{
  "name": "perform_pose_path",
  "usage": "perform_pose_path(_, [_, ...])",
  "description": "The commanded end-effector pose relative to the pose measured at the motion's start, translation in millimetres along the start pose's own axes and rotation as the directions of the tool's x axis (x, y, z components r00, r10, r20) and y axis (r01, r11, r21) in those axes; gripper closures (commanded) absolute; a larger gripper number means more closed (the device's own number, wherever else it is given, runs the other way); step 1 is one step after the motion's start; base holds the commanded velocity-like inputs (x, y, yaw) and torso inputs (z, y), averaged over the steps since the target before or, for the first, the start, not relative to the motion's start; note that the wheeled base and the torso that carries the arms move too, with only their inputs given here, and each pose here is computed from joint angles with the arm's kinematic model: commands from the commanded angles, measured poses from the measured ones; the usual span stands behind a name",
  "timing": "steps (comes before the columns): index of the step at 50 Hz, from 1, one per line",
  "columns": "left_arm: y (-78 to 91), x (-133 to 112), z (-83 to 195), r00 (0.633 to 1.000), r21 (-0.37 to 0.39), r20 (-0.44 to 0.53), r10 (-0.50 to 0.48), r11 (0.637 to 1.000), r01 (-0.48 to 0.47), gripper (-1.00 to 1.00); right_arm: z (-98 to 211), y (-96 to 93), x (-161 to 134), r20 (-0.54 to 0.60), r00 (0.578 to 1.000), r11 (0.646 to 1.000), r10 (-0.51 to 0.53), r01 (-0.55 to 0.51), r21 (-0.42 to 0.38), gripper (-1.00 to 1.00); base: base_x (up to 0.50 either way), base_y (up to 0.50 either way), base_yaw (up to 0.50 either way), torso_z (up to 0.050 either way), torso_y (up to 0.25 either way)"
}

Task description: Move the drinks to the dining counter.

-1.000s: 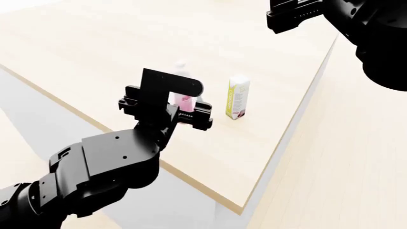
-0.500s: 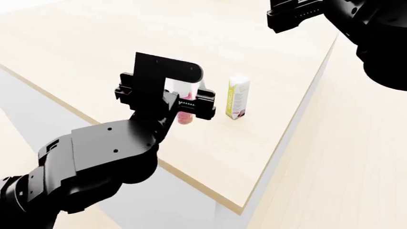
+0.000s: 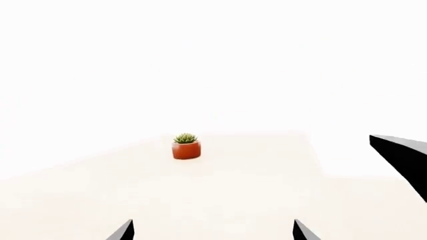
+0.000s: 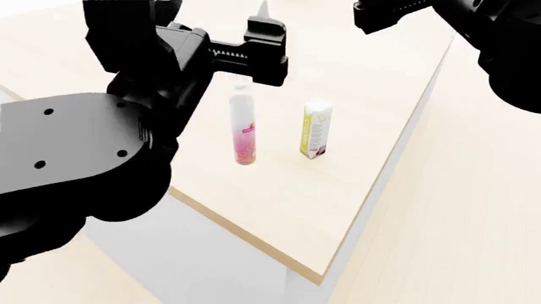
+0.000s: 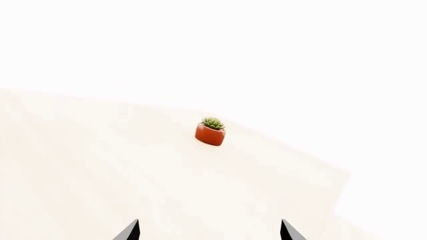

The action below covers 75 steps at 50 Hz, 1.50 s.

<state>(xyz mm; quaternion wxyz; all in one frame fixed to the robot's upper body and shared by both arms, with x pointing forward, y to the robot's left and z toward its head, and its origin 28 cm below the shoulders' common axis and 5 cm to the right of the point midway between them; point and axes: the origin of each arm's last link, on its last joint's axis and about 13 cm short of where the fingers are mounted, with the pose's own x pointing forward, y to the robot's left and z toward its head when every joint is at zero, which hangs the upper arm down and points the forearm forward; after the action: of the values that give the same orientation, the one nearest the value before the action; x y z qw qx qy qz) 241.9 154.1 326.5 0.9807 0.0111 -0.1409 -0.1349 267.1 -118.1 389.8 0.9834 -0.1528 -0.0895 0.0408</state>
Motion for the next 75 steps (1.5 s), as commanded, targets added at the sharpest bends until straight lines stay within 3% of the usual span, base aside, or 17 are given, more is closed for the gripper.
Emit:
perform_pose_path(1, [0.6, -13, 36, 0.996, -0.003, 0.083, -0.01, 1.0, 0.01, -1.0, 12, 0.2, -4, 0.046, 0.999, 0.999, -0.02, 0.021, -0.027, -1.0, 0.0, 0.0, 0.0, 0.0, 0.0])
perform_pose_path(5, [0.3, -15, 41, 0.995, -0.004, 0.096, -0.014, 1.0, 0.015, -1.0, 16, 0.0, -5, 0.043, 0.998, 0.999, -0.036, 0.037, -0.035, -1.0, 0.03, -0.04, -0.06, 0.0, 0.0])
perform_pose_path(6, [0.5, -15, 41, 0.995, -0.005, 0.097, -0.016, 1.0, 0.016, -1.0, 17, -0.2, -6, 0.056, 0.998, 0.999, -0.039, 0.039, 0.011, -1.0, 0.1, -0.15, -0.47, 0.0, 0.0])
perform_pose_path(8, [1.4, -16, 43, 0.995, -0.008, 0.102, -0.011, 1.0, 0.011, -1.0, 22, -0.3, -7, 0.073, 0.997, 0.999, -0.039, 0.038, 0.022, -1.0, 0.1, -0.16, -0.5, 0.0, 0.0])
perform_pose_path(18, [0.5, -18, 48, 0.993, -0.015, 0.118, -0.016, 1.0, 0.018, -1.0, 26, 0.0, -11, 0.085, 0.996, 0.999, -0.04, 0.041, -0.01, -1.0, 0.1, -0.16, -0.5, 0.0, 0.0])
perform_pose_path(75, [-1.1, -21, 51, 0.992, -0.024, 0.128, -0.024, 0.999, 0.027, -1.0, 28, -2.1, -14, 0.088, 0.995, 0.999, -0.042, 0.043, -0.007, -1.0, 0.05, -0.13, -0.5, 0.0, 0.0])
